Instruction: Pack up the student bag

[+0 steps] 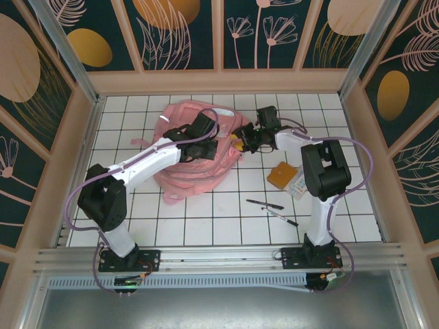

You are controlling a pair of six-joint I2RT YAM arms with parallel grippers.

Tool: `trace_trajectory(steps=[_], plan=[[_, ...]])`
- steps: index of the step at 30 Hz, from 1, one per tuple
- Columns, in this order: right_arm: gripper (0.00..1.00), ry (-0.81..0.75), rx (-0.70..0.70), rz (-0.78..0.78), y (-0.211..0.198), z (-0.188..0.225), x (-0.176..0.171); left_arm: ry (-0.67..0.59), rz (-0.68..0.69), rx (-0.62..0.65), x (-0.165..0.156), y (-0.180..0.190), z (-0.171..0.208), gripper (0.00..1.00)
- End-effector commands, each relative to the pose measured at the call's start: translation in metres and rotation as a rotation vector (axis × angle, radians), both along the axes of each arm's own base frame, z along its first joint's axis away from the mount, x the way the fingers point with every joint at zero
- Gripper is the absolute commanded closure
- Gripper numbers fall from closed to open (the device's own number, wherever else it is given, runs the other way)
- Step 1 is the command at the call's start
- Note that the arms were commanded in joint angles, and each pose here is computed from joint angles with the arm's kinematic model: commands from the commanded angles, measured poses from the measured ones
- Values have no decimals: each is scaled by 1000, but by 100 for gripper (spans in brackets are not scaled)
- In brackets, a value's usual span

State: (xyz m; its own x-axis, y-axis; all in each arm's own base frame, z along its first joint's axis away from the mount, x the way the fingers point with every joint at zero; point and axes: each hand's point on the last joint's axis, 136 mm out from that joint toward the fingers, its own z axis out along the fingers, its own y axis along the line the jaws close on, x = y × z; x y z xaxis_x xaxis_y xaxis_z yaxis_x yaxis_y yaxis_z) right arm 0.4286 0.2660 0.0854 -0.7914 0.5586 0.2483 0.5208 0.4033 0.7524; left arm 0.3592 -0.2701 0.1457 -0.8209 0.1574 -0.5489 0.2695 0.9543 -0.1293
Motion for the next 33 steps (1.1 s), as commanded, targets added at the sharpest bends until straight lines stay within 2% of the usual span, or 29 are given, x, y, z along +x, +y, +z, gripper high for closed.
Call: trace_trajectory(steps=[1,9,10,12,14,16,19,25,30,33], plan=[[62,73,18,-71,3,-11,-7,-77,-14,-133,9,-20,38,100],[63,48,88,-71,9,6,-11,-86,20,-121,13,-13,37,100],[65,38,87,-60,9,8,-12,-85,31,-111,14,-10,35,100],[77,-7,114,12,15,18,-15,-85,48,-100,16,-3,34,100],[78,-111,112,145,22,31,-21,-81,46,-105,17,0,34,100],[76,-288,12,273,18,45,-29,-80,33,-111,16,1,36,100],[65,-488,-163,394,1,56,-41,-92,-15,-90,13,1,44,100],[59,-721,-526,611,-36,49,-31,-120,-73,-56,11,3,52,100],[55,-1057,-665,857,-36,49,-24,-89,-131,-87,6,-8,49,100],[56,-1272,-744,1054,-27,43,-27,-67,-160,-94,4,-13,46,100]])
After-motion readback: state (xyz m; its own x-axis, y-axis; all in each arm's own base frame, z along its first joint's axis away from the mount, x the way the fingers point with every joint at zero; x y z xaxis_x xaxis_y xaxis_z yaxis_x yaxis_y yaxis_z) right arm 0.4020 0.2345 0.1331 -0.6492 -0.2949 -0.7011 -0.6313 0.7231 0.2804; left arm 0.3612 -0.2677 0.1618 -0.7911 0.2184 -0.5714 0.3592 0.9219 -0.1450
